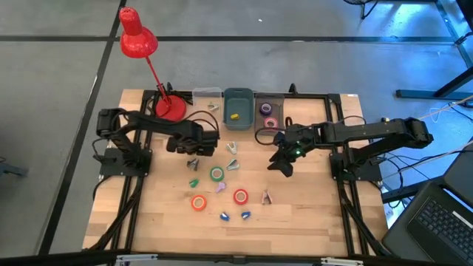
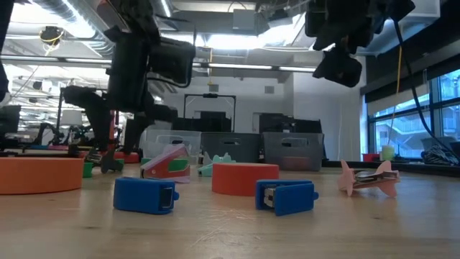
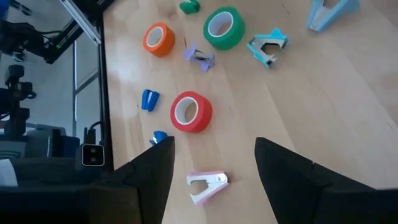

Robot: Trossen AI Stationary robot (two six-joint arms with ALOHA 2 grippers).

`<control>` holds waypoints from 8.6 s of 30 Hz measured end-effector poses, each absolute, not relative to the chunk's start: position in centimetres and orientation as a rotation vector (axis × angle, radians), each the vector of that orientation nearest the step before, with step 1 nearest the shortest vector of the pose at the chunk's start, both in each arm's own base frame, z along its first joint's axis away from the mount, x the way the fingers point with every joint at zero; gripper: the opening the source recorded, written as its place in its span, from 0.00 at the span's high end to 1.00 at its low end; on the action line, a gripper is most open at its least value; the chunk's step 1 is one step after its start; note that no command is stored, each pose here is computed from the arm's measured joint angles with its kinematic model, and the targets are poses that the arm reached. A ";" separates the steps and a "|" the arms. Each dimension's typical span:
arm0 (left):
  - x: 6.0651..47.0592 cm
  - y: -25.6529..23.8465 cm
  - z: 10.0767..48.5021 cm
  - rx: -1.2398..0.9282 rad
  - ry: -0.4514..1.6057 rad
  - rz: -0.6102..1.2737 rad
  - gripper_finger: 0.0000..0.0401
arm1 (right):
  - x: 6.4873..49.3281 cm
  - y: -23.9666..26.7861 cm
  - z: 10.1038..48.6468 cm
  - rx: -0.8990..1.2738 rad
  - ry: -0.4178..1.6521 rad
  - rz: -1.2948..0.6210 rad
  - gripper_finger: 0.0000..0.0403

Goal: Pick and place Stapler, Stapler remover, tape
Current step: Put the top green stapler into the blue bin, then put the black staple remover into the transparent bin

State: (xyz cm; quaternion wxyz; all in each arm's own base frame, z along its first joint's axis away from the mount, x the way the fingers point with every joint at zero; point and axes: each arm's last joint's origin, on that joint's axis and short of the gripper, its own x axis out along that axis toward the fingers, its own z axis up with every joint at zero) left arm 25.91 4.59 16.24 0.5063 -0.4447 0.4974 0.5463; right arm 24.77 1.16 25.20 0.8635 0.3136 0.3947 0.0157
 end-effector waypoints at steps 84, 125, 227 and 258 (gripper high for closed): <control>39.3 27.1 17.0 -0.402 1.179 0.518 0.88 | 24.4 1.0 24.8 0.642 0.870 -0.029 0.44; 36.3 7.6 37.1 -0.267 1.145 0.719 0.30 | 23.8 1.8 24.3 0.647 0.945 -0.059 0.44; 25.1 2.5 13.5 -0.625 1.654 0.577 0.57 | 24.0 2.4 24.5 0.586 0.908 -0.050 0.44; 24.5 13.8 28.8 -0.556 1.015 0.698 0.91 | 24.0 2.3 24.5 0.557 0.902 -0.057 0.44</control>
